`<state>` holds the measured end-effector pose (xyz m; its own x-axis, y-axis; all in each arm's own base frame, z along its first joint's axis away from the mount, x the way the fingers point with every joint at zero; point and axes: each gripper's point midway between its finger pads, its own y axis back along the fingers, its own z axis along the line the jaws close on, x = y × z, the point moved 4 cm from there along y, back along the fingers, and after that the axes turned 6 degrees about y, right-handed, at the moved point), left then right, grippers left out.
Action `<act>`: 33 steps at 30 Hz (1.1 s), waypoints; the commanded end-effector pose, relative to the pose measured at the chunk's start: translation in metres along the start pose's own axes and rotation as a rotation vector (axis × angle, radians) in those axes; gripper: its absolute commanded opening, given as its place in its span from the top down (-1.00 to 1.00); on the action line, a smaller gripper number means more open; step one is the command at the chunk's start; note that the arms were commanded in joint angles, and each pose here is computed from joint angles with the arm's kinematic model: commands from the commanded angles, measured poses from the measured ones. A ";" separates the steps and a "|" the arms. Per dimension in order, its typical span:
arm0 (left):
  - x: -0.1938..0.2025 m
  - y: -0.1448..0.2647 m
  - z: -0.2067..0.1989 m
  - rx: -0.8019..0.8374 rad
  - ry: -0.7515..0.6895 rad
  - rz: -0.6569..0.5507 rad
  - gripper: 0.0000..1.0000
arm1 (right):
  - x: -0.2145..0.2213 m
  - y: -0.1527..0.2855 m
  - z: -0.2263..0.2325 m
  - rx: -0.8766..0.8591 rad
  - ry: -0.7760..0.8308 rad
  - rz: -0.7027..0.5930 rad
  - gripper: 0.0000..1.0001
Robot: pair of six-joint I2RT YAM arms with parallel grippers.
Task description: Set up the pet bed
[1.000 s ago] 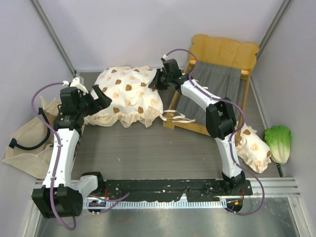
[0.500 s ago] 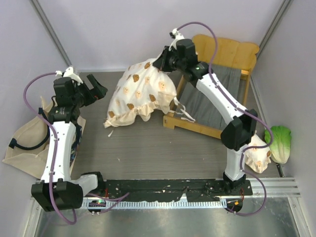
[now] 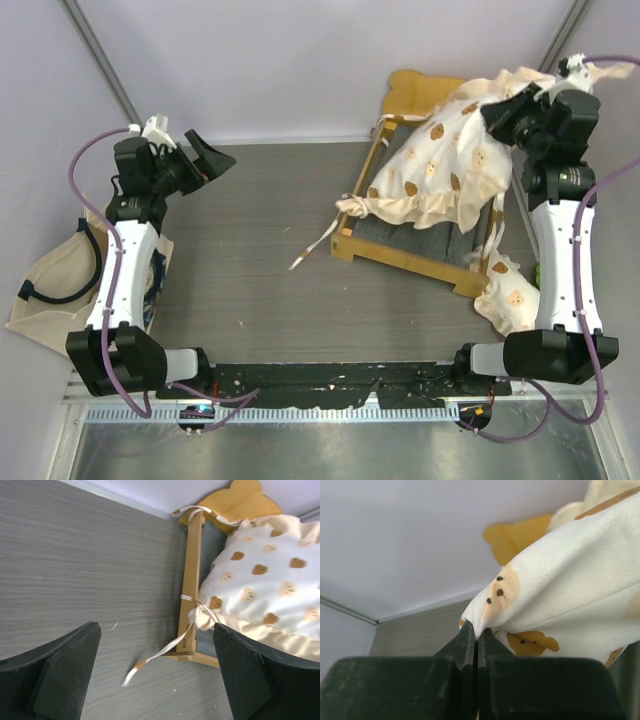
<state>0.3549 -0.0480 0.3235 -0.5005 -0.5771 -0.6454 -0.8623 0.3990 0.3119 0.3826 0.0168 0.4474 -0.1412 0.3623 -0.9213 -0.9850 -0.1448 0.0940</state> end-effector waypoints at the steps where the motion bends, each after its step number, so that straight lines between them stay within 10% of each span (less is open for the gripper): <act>1: -0.004 -0.007 -0.032 0.170 -0.035 0.001 -1.00 | 0.080 -0.030 -0.060 0.052 -0.101 0.198 0.98; 8: 0.038 -0.025 -0.052 0.209 -0.054 0.089 -0.99 | 0.127 -0.037 -0.070 0.047 -0.209 0.301 0.99; 18: 0.050 -0.035 -0.058 0.205 -0.040 0.112 -0.99 | -0.057 -0.054 -0.001 -0.173 -0.333 -0.172 0.99; 23: 0.058 -0.039 -0.055 0.202 -0.015 0.131 -0.99 | -0.083 -0.047 0.013 -0.239 -0.499 -0.377 0.99; 33: 0.084 -0.046 -0.058 0.219 0.004 0.185 -0.99 | 0.134 -0.021 0.005 0.055 -0.596 -0.289 0.87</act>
<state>0.3504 -0.1428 0.2912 -0.6547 -0.4931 -0.5730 -0.7283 0.6145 0.3033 0.4157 0.0843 0.3199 -0.0634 0.8061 -0.5884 -0.9977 -0.0644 0.0192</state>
